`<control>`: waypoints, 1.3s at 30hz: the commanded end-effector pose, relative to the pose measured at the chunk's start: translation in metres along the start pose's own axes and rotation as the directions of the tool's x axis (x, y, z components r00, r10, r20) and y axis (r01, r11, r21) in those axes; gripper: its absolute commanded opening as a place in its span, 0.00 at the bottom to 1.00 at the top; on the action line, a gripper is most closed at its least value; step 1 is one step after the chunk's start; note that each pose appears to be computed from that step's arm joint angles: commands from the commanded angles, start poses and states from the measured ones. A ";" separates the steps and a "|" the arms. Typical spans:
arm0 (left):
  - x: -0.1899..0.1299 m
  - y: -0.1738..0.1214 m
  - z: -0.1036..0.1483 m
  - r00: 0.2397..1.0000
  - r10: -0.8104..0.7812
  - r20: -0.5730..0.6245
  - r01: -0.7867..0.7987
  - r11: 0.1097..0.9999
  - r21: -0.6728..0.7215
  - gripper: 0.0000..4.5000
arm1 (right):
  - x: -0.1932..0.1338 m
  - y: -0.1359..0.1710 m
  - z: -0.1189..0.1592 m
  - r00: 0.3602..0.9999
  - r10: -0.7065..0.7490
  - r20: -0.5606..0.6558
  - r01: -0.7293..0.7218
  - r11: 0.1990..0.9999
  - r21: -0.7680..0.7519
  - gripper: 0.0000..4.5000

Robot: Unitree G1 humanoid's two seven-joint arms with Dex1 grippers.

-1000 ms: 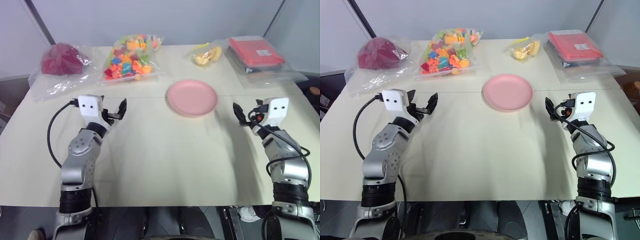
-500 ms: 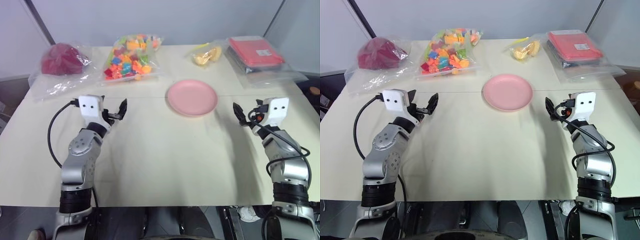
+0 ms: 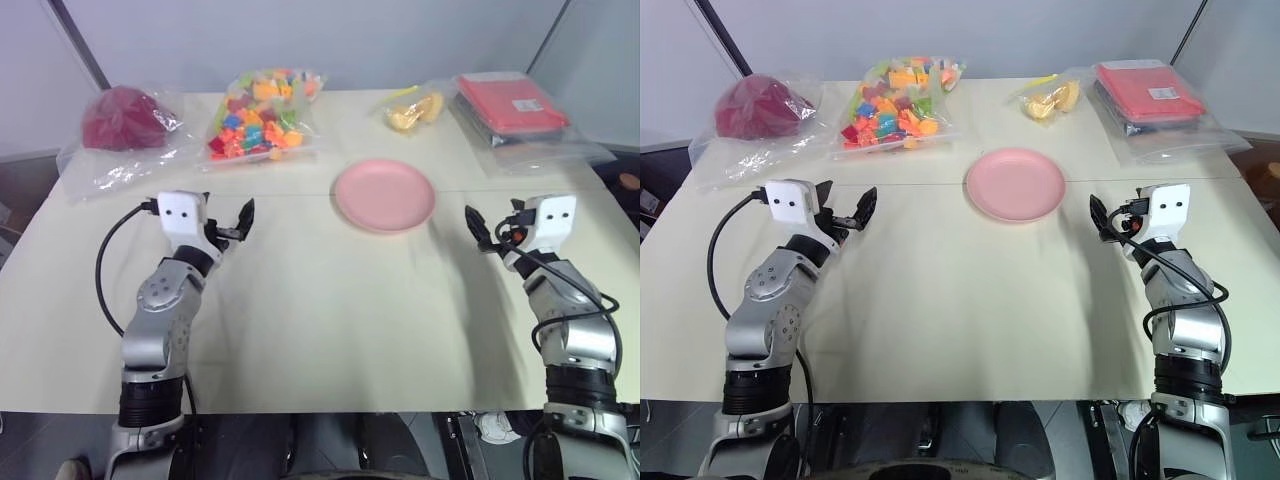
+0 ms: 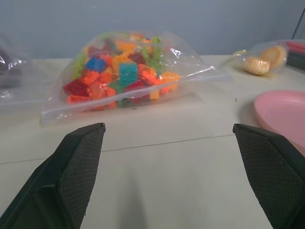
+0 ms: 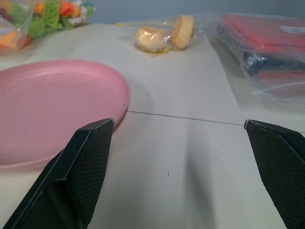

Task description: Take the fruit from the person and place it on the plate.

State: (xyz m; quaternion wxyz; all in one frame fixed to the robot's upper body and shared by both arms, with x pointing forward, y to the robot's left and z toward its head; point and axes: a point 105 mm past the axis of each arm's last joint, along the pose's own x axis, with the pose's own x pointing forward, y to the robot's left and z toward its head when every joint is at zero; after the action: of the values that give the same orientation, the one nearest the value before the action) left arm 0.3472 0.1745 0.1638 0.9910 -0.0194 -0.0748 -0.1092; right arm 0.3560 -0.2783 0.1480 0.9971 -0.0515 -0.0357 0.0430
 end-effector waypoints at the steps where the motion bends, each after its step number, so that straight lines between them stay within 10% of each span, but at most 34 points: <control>1: -0.002 0.002 0.011 0.999 0.004 0.043 -0.005 1.000 0.022 1.00 | 0.003 0.004 0.015 0.998 0.014 0.054 -0.013 1.000 -0.021 0.99; 39: -0.006 0.017 0.017 0.998 0.037 0.049 -0.040 0.997 0.060 1.00 | 0.012 0.007 0.016 0.998 0.031 0.063 -0.030 0.999 -0.019 0.99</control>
State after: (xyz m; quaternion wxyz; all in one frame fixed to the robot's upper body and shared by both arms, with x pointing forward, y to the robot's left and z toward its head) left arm 0.3448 0.1888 0.1614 0.9935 -0.0026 -0.0681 -0.0908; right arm 0.3649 -0.2692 0.1484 0.9960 -0.0549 -0.0374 0.0593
